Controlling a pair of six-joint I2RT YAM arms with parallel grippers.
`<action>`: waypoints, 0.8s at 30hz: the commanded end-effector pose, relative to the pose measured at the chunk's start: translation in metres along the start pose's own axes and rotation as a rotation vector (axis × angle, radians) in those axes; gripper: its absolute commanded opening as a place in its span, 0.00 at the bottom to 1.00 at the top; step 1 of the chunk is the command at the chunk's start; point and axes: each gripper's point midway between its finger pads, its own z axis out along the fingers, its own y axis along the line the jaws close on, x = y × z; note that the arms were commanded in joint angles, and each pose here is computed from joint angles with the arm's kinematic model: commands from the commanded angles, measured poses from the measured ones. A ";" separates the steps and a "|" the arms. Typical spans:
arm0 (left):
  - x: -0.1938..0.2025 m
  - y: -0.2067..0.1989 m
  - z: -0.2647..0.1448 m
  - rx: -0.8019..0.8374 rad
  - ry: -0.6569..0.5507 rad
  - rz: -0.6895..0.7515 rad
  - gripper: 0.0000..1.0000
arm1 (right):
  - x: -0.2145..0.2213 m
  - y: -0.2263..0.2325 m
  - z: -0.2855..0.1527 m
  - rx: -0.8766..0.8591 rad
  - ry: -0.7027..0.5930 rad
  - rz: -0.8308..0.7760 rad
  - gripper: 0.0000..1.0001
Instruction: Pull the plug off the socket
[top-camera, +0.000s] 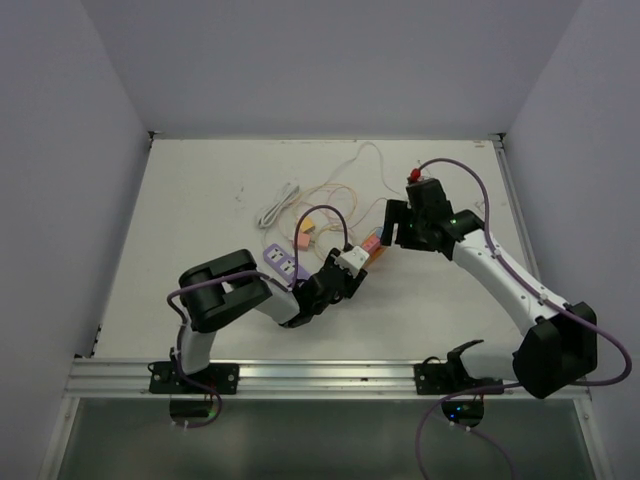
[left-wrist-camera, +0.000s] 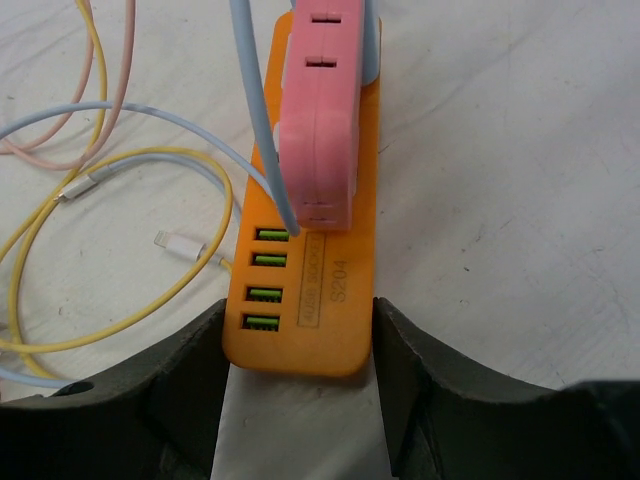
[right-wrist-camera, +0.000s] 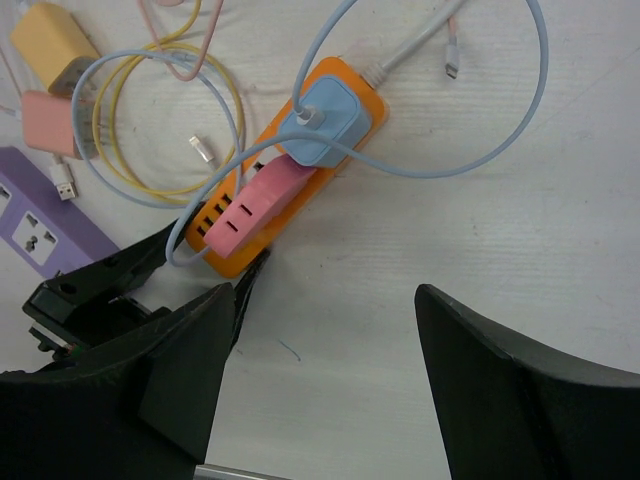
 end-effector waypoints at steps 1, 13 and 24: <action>-0.024 -0.003 0.008 0.011 -0.100 -0.041 0.56 | -0.012 0.003 -0.007 0.023 -0.005 0.085 0.77; -0.023 -0.010 0.007 0.042 -0.095 -0.074 0.19 | 0.008 -0.010 0.013 0.202 0.070 0.313 0.72; -0.022 -0.011 0.007 0.044 -0.083 -0.083 0.14 | 0.009 0.007 0.032 0.220 0.033 0.357 0.69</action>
